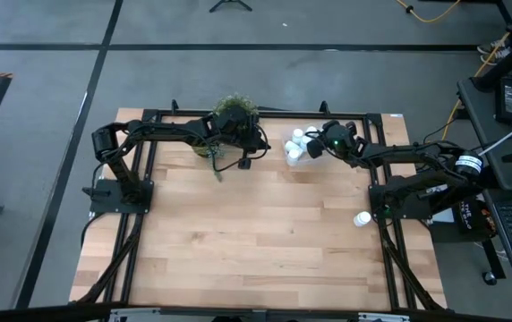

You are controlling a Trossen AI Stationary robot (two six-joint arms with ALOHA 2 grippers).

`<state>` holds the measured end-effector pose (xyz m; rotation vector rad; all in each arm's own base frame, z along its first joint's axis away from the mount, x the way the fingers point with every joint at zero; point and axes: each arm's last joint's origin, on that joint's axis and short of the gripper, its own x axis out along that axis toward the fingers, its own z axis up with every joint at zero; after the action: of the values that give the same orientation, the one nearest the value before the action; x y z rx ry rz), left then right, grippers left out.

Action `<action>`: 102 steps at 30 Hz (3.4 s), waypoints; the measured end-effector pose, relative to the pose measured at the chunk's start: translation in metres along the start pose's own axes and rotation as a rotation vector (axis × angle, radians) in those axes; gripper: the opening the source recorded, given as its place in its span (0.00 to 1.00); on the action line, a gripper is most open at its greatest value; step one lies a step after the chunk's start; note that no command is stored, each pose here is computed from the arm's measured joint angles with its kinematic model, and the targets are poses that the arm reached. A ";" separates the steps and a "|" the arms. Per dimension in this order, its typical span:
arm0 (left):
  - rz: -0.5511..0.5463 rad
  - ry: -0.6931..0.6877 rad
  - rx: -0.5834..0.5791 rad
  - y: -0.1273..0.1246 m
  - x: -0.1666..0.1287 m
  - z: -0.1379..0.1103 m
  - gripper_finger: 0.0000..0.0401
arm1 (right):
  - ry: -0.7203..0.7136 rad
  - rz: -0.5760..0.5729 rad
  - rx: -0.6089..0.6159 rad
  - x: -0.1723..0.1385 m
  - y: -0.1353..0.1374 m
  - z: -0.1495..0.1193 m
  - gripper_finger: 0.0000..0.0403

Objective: Pick and place pill bottles into a basket
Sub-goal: Put the white pill bottle into the transparent bin

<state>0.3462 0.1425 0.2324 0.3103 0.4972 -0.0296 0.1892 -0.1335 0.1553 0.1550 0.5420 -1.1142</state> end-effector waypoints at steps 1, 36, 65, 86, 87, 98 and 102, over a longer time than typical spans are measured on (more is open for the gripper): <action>0.000 0.000 0.000 0.000 0.000 0.000 0.01 | -0.005 0.001 0.002 0.000 0.000 0.000 0.35; -0.088 -0.098 -0.067 -0.002 0.000 0.007 0.01 | -0.155 0.623 -0.281 -0.115 -0.001 0.014 0.02; -0.295 -0.134 0.079 -0.043 0.009 0.021 0.01 | 0.339 0.709 -0.265 -0.193 -0.009 0.023 0.00; -0.205 -0.062 -0.001 -0.038 0.009 0.017 0.02 | 0.857 0.551 -0.421 -0.227 0.014 0.013 0.00; -0.205 -0.061 -0.009 -0.038 0.009 0.017 0.01 | 0.868 0.556 -0.430 -0.231 0.015 0.010 0.00; -0.209 -0.056 -0.066 -0.038 0.009 0.017 0.02 | 0.922 0.575 -0.485 -0.262 0.011 -0.010 0.00; -0.209 -0.056 -0.071 -0.038 0.009 0.017 0.02 | 0.909 0.576 -0.526 -0.269 0.007 -0.014 0.00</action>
<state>0.3580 0.1016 0.2312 0.1869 0.4726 -0.2228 0.1030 0.0930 0.2729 0.3340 1.4720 -0.2584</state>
